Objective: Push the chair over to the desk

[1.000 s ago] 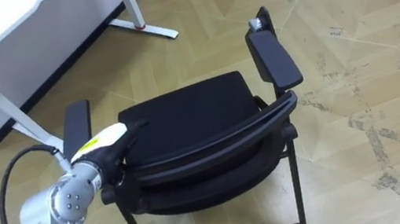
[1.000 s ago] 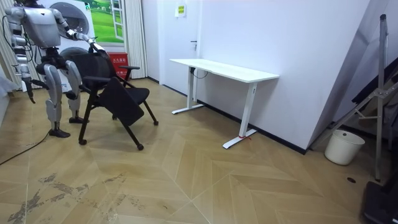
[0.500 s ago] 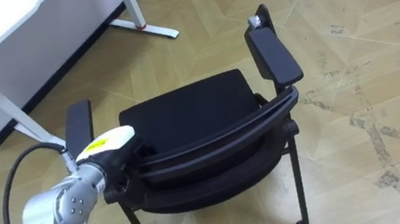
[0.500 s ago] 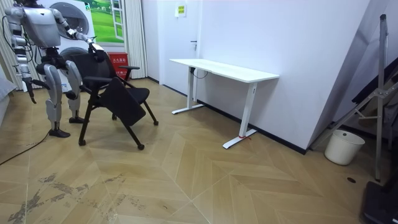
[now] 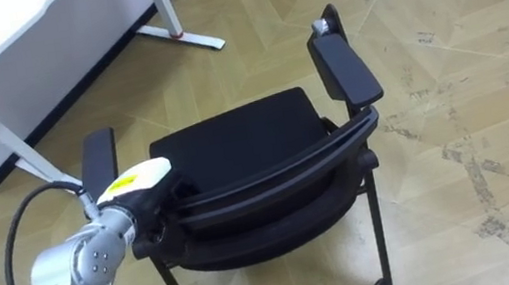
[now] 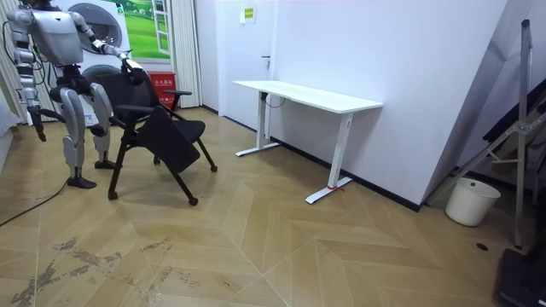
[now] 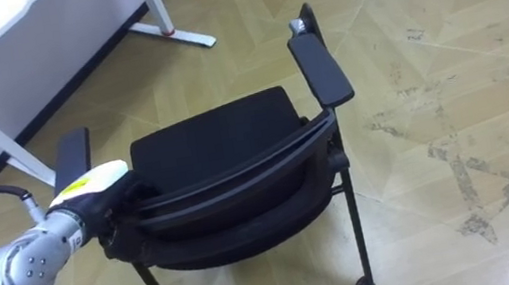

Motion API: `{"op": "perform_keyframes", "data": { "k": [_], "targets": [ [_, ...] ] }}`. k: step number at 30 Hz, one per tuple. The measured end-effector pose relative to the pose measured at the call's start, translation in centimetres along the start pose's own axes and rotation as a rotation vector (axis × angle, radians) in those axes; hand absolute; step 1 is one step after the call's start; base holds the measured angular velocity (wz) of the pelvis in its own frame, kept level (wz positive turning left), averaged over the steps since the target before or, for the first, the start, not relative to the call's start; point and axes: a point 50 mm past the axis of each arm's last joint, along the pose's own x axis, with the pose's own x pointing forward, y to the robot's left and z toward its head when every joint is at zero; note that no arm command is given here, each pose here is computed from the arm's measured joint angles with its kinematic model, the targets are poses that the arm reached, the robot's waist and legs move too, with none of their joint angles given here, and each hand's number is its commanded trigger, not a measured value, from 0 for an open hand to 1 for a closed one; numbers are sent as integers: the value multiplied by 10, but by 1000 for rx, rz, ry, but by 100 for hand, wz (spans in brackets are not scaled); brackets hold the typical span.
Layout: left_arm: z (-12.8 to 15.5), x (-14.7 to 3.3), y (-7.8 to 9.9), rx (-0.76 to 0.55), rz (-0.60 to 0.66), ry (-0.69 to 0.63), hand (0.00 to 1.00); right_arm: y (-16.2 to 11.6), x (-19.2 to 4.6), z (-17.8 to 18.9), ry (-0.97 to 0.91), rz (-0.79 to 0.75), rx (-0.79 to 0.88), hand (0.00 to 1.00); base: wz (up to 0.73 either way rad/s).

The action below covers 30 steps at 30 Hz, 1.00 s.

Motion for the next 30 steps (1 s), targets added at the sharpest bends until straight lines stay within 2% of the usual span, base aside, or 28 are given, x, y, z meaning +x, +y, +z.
{"op": "perform_keyframes", "data": {
  "k": [8,11,14,18,20,23,25,26,28,29,30],
  "targets": [
    [-10,-2,-2,-28,-20,73,100,-44,-7,-41,138,-152,281,0,-2],
    [-12,-2,-2,-51,-22,95,100,-65,-11,-39,154,-261,329,0,-27],
    [-15,-2,-2,-66,-11,118,100,-84,-14,-23,110,-388,423,0,-31],
    [-20,-4,3,-77,32,122,100,-108,-23,22,-36,-546,683,0,-14],
    [-21,-6,6,-67,62,122,100,-119,-31,47,-132,-609,723,0,-19],
    [-23,-10,15,-24,110,118,100,-137,-53,91,-306,-705,818,0,-22],
    [-28,-16,25,42,135,118,100,-149,-83,136,-500,-788,839,0,-14],
    [-29,-18,27,60,147,113,100,-151,-92,147,-553,-816,826,0,-14],
    [-32,-21,36,112,184,110,100,-151,-135,191,-810,-941,739,0,-10],
    [-32,-21,38,121,190,107,100,-149,-149,202,-890,-970,713,0,-5],
    [-32,-22,41,139,195,102,100,-144,-178,220,-1054,-1025,671,0,-11]
  ]
}}
